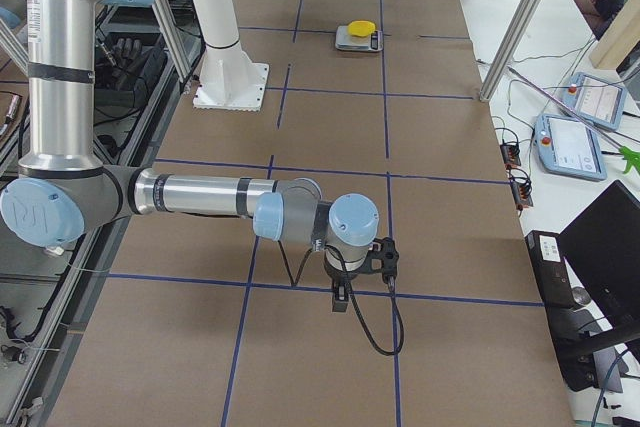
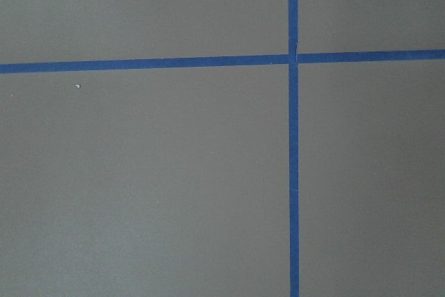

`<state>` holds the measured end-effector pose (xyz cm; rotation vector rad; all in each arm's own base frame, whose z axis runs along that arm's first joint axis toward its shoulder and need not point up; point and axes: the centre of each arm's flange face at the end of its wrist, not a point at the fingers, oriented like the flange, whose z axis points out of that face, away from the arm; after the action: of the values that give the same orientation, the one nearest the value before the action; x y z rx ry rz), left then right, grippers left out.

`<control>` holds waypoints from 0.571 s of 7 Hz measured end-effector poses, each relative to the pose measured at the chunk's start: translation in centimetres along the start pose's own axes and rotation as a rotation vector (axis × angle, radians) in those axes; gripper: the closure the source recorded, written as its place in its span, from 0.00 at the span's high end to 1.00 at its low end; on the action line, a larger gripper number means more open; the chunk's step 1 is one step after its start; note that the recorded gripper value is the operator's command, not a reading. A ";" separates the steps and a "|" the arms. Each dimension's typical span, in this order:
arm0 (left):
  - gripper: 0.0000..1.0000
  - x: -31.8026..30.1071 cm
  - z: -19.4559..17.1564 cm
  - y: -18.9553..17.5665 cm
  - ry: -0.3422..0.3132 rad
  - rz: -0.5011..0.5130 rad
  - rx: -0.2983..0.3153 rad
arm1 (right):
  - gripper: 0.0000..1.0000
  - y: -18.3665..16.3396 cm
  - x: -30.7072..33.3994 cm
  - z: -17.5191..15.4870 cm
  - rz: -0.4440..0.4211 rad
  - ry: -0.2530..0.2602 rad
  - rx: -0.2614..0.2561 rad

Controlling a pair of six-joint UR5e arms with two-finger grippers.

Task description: Weigh mango

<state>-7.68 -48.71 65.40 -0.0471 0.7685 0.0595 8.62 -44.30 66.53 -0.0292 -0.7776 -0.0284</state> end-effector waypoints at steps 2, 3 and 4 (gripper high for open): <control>1.00 0.0 0.0 0.0 0.000 0.002 0.001 | 1.00 0.0 0.0 0.0 0.000 0.000 0.000; 1.00 0.0 0.0 0.0 0.000 0.003 0.001 | 1.00 0.0 0.0 0.0 0.000 0.000 0.000; 1.00 0.1 -0.1 -0.1 0.000 0.004 0.003 | 1.00 0.0 0.0 0.0 0.000 0.000 0.000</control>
<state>-7.68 -48.81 65.31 -0.0427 0.7685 0.0625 8.61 -44.28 66.55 -0.0297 -0.7777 -0.0281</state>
